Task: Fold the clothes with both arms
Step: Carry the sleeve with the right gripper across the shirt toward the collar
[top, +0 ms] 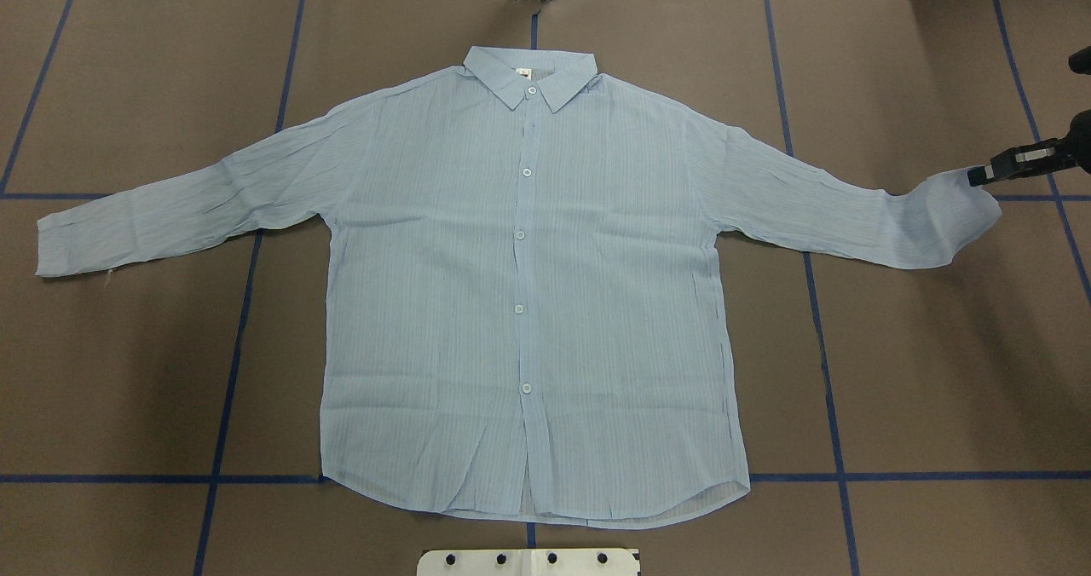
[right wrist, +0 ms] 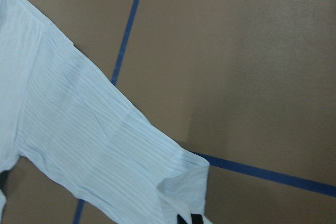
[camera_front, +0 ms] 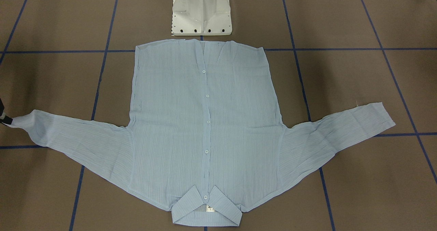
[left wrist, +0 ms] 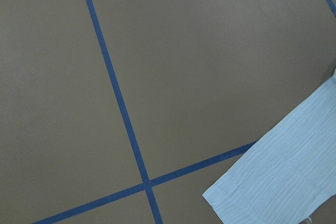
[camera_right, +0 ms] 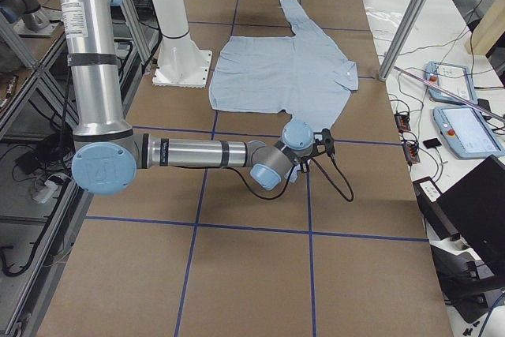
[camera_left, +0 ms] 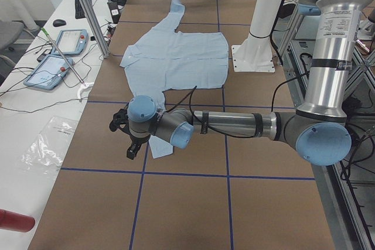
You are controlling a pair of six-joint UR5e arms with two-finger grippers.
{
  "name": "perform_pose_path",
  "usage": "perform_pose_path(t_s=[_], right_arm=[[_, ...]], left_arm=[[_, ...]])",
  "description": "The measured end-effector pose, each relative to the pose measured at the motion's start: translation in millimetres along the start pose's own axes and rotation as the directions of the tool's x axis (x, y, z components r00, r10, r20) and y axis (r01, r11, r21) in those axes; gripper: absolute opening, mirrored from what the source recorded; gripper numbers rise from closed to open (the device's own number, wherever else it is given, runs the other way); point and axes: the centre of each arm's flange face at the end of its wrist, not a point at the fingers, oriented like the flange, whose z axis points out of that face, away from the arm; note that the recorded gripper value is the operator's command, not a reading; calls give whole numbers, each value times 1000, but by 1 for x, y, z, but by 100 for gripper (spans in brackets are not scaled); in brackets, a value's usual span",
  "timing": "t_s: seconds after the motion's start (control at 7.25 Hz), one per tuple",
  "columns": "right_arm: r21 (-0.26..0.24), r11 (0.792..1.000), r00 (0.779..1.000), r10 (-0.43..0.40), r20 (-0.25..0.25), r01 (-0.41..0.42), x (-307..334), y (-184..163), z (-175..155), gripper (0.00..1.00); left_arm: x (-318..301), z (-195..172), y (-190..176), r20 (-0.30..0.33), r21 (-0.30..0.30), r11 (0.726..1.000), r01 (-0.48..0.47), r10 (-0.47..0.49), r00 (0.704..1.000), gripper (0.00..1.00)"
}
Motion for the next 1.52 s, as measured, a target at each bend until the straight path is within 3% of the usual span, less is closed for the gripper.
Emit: perform_pose_path(t_s=[0.28,0.69,1.1,1.52], right_arm=[[37,995,995,90,30,-91,-100,2,33,0],[142,976,986,160,38,-163,-278,12,126,0],[190,964,983,179,40,-183,-442,-38,148,0],[196,963,983,184,18,-184,-538,-97,202,0]], left_arm=[[0,0,0,0,0,1000,0,0,1000,100],[-3,2,2,-1,-6,1000,5,-5,1000,100],[-8,7,7,1,-16,1000,15,-15,1000,100],[-22,20,15,3,-7,1000,5,-5,1000,100]])
